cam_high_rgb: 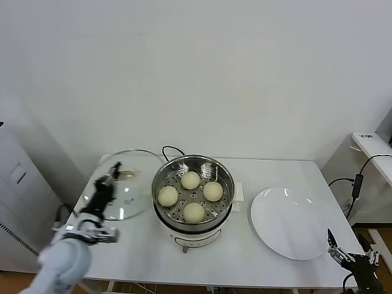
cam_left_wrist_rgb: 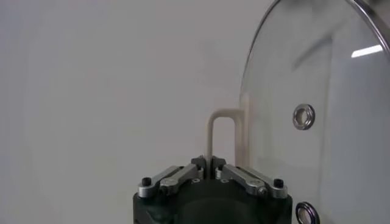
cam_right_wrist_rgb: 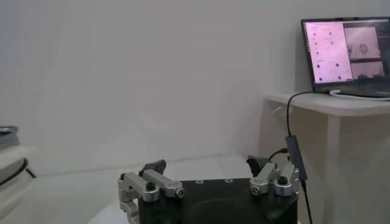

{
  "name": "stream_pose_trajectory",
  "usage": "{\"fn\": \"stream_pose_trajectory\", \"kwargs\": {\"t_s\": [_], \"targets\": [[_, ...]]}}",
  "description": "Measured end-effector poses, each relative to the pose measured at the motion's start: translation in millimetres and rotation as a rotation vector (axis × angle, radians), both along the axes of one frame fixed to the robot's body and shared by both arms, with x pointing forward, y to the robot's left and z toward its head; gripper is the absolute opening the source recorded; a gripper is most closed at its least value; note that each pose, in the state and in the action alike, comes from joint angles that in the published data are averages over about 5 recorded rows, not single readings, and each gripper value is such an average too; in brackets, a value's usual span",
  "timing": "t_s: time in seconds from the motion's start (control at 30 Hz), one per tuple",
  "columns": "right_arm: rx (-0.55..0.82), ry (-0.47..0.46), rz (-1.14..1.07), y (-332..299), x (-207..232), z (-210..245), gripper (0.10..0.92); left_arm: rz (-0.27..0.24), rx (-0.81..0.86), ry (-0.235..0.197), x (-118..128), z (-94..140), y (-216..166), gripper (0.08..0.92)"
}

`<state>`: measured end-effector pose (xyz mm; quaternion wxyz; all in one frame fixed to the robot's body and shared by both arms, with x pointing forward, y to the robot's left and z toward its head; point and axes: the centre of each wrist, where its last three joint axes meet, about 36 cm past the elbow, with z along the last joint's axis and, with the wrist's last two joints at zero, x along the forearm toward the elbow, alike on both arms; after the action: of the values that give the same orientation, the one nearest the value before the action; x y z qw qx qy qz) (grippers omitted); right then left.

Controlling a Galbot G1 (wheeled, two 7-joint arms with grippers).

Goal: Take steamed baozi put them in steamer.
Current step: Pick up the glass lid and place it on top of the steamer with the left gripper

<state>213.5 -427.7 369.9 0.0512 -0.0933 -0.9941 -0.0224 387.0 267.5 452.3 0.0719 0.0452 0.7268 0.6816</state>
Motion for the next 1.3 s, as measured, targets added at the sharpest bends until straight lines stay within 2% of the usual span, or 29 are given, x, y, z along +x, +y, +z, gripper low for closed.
{"fn": "stream_pose_trajectory", "kwargs": {"t_s": [0.23,0.6,0.93,1.3], "targets": [[-0.008,0.017,-0.017,-4,-9,-1,0.823,-0.037,-0.012,0.034,-9,-6,-74,0.121],[-0.017,0.027,-0.019,1,-19,-1,0.823,-0.066,-0.028,0.03,-10,-8,-146,0.121],[-0.025,0.032,-0.029,-2,-29,-1,0.823,-0.07,-0.005,0.022,6,-17,-180,0.121],[-0.023,0.036,-0.031,-1,-35,-4,0.823,-0.051,0.046,0.023,22,-32,-186,0.121]]}}
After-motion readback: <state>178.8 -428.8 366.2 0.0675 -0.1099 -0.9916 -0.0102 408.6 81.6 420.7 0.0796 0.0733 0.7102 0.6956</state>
